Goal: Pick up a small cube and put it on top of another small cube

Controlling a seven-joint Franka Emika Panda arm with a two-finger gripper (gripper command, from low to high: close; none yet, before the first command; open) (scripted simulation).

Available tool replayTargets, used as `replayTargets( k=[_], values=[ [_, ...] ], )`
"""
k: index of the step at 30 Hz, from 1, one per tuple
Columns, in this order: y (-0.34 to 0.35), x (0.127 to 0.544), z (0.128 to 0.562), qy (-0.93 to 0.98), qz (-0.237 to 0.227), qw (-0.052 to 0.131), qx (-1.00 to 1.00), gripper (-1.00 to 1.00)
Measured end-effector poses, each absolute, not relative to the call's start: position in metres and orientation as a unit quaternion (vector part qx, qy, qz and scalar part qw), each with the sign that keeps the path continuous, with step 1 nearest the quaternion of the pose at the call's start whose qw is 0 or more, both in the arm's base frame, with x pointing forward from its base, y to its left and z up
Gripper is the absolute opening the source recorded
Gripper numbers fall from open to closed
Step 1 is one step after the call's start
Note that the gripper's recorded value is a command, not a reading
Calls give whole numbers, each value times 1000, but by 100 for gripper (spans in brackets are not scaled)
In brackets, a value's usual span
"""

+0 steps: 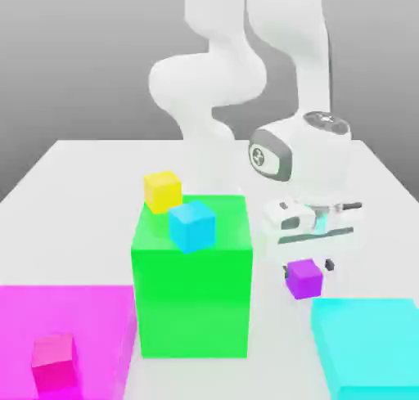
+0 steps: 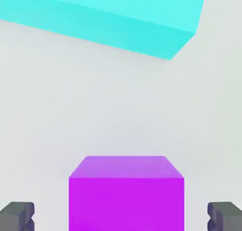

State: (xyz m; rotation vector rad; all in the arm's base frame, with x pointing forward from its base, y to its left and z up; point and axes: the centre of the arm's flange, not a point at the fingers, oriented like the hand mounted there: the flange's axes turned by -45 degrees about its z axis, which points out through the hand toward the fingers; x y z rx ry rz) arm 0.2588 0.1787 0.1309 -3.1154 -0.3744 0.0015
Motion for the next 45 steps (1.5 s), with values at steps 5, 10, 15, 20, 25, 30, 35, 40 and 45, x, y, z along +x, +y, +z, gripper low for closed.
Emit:
replayTargets(
  k=[5,10,15,20,25,30,35,40,45],
  values=[
    [179,259,131,-119,0,2,-993,-100],
    [180,261,146,-120,0,4,-993,-100],
    [181,260,177,-122,0,3,-992,-100],
    [179,284,196,-115,9,-6,-993,-100],
    [181,343,203,-116,29,-21,-993,-100],
    [180,402,212,-121,47,-31,-991,-100],
    [128,459,232,-77,47,-24,-996,-100],
    [47,503,256,-15,39,-14,-999,-100],
    [-45,529,282,47,30,-5,-998,-100]
  ],
)
